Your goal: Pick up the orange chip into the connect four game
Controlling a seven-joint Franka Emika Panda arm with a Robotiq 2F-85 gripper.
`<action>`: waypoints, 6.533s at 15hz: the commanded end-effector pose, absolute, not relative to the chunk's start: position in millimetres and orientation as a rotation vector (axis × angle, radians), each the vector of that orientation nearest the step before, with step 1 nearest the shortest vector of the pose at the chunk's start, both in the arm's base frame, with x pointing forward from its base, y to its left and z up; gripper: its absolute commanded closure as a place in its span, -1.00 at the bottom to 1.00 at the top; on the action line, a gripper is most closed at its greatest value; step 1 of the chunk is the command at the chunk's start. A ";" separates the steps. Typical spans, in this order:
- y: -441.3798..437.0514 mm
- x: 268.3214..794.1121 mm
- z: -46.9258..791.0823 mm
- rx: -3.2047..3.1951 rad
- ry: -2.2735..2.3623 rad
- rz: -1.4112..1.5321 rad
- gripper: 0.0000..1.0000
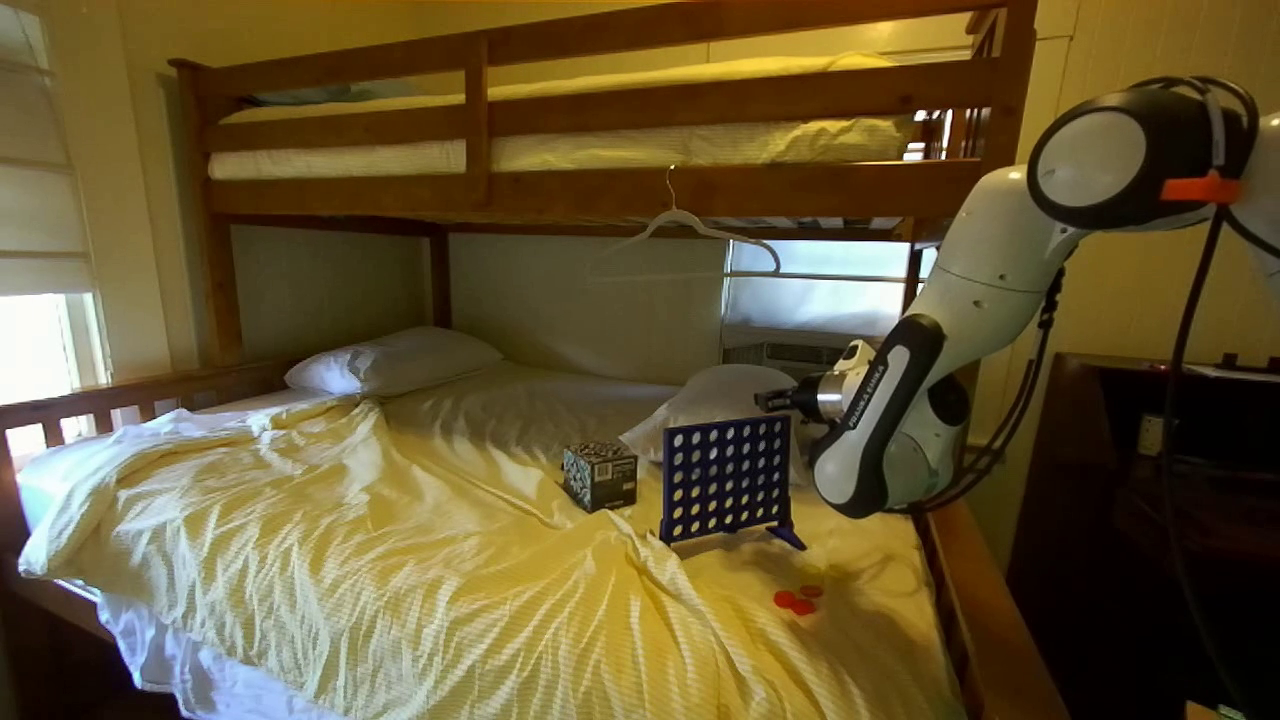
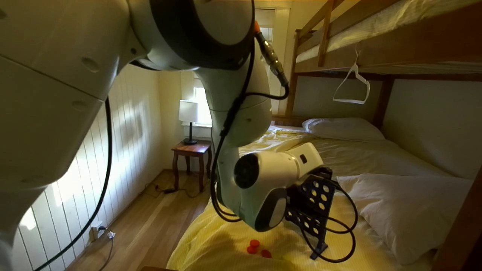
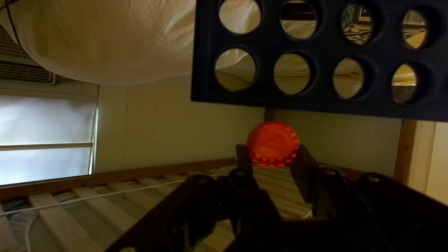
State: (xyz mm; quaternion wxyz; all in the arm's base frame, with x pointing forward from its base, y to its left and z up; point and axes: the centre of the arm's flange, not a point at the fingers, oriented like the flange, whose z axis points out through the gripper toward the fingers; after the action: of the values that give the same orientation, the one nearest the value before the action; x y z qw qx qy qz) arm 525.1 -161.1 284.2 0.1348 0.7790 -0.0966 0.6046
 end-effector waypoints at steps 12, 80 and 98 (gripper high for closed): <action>-154.3 534.7 269.7 2.187 -0.261 1.770 0.81; -164.3 450.4 338.2 2.602 -0.414 1.247 -1.00; -150.0 450.7 307.5 2.844 -0.260 0.874 -1.00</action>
State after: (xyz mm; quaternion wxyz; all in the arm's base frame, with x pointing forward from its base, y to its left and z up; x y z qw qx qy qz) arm 459.7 -158.2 302.5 0.0798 0.9428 -0.1005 0.3078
